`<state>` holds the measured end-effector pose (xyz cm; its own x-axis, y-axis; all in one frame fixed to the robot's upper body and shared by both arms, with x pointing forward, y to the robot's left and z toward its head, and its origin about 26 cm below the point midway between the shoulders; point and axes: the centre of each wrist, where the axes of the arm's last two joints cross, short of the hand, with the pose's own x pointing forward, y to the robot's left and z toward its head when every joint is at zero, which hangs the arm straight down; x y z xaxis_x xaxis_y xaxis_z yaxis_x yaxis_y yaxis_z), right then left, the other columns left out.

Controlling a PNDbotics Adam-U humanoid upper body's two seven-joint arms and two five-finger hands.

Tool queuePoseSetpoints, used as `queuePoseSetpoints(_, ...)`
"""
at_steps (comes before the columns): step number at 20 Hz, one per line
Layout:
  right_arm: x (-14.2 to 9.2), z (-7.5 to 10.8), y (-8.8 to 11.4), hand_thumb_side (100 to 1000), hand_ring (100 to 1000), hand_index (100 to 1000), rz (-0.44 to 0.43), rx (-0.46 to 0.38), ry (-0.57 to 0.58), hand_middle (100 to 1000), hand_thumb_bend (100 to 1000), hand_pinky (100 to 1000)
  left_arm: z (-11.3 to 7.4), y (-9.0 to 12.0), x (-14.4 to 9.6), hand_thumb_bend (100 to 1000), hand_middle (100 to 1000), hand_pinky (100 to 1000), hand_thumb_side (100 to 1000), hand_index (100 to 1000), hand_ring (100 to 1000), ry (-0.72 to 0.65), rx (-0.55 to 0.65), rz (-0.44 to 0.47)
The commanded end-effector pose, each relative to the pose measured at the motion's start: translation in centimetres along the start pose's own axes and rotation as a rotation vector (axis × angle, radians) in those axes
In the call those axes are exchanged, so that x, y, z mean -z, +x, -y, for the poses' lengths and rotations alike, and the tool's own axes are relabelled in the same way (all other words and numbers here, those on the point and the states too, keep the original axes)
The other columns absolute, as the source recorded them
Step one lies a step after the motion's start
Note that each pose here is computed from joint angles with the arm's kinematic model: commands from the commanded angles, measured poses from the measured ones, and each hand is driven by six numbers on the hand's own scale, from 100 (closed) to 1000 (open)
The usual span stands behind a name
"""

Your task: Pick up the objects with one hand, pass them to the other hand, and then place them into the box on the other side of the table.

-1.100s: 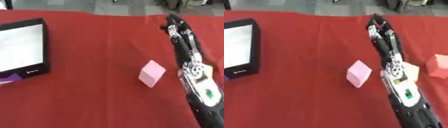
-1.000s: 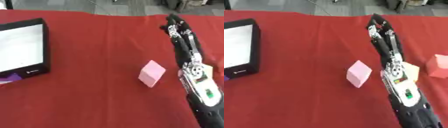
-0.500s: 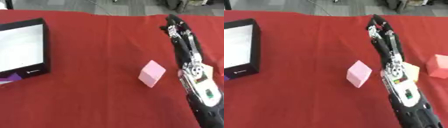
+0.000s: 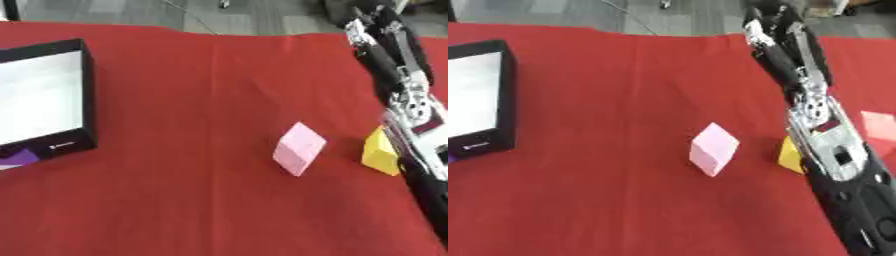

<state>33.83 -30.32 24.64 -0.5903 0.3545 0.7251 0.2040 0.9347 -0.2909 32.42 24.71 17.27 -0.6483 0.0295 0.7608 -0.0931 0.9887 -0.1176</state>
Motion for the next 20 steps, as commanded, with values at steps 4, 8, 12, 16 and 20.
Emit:
queuePoseSetpoints(4, 1.8, 4.1, 1.3, 534, 794, 891, -0.063, -0.171, 0.03, 870, 100, 918, -0.8, 0.6, 0.5, 354, 815, 817, 785, 824, 665, -0.003, 0.038, 0.025)
queuePoseSetpoints(8, 1.8, 6.1, 0.8, 546, 804, 897, -0.193, -0.262, 0.051, 876, 100, 916, -1.1, 0.6, 0.4, 353, 815, 817, 786, 824, 664, -0.001, 0.051, 0.023)
queuePoseSetpoints(12, 1.6, 7.8, 0.9, 540, 818, 905, -0.302, -0.367, 0.095, 883, 103, 913, -1.5, 0.5, 0.3, 352, 815, 817, 786, 824, 664, 0.0, 0.069, 0.019)
queuePoseSetpoints(16, 1.4, 9.6, 1.0, 540, 832, 916, -0.398, -0.444, 0.133, 894, 160, 912, -1.8, 0.4, 0.3, 349, 815, 818, 788, 824, 663, 0.0, 0.086, 0.014)
queuePoseSetpoints(20, 1.1, 11.1, 1.0, 496, 823, 892, -0.476, -0.503, 0.137, 833, 230, 906, -2.1, 0.4, 0.2, 348, 815, 818, 790, 824, 663, 0.001, 0.1, 0.01)
